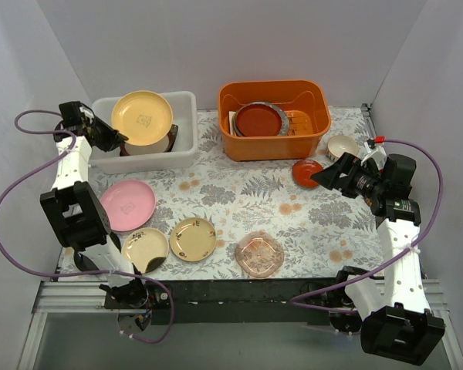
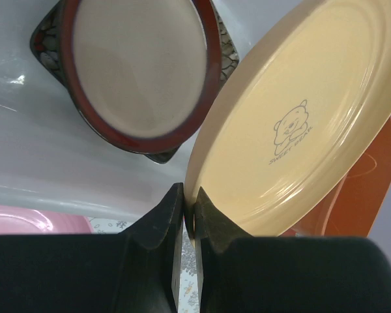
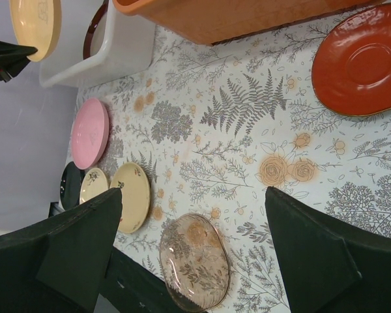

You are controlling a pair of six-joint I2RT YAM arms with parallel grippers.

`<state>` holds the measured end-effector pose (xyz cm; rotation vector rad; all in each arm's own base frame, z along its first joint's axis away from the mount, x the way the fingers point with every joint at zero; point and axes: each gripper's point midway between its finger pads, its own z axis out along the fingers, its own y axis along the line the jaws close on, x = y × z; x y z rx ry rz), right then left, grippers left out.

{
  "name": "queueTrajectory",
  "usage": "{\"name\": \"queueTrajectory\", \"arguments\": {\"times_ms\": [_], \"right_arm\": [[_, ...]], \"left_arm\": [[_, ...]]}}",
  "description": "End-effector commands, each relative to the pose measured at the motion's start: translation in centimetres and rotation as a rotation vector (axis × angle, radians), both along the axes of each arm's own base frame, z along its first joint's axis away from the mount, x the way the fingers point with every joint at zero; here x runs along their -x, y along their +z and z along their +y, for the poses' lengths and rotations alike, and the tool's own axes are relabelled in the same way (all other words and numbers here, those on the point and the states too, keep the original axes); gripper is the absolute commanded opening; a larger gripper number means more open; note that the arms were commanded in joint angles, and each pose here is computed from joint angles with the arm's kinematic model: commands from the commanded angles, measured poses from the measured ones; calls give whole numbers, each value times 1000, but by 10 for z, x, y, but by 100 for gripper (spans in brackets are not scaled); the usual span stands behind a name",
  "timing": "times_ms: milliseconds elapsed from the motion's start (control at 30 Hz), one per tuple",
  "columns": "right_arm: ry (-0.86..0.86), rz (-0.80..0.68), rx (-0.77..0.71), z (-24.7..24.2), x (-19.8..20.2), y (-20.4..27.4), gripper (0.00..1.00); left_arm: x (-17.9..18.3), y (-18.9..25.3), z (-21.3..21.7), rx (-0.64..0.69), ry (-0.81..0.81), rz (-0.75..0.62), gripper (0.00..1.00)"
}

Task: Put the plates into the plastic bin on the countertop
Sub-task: Place the plate in the plastic bin.

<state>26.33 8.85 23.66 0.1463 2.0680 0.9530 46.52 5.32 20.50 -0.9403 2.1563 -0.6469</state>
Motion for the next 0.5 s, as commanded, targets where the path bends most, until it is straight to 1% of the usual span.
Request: {"name": "queueTrajectory", "arguments": {"times_ms": [0,467], "right_arm": [[11,-25,-7,1,-2,6,98],[17,-18,-7,2,0,2,98]], "left_arm": [[-3,-1,9,-20,-2,-15,0],[-15,-46,21,-29,13,73,0]]}}
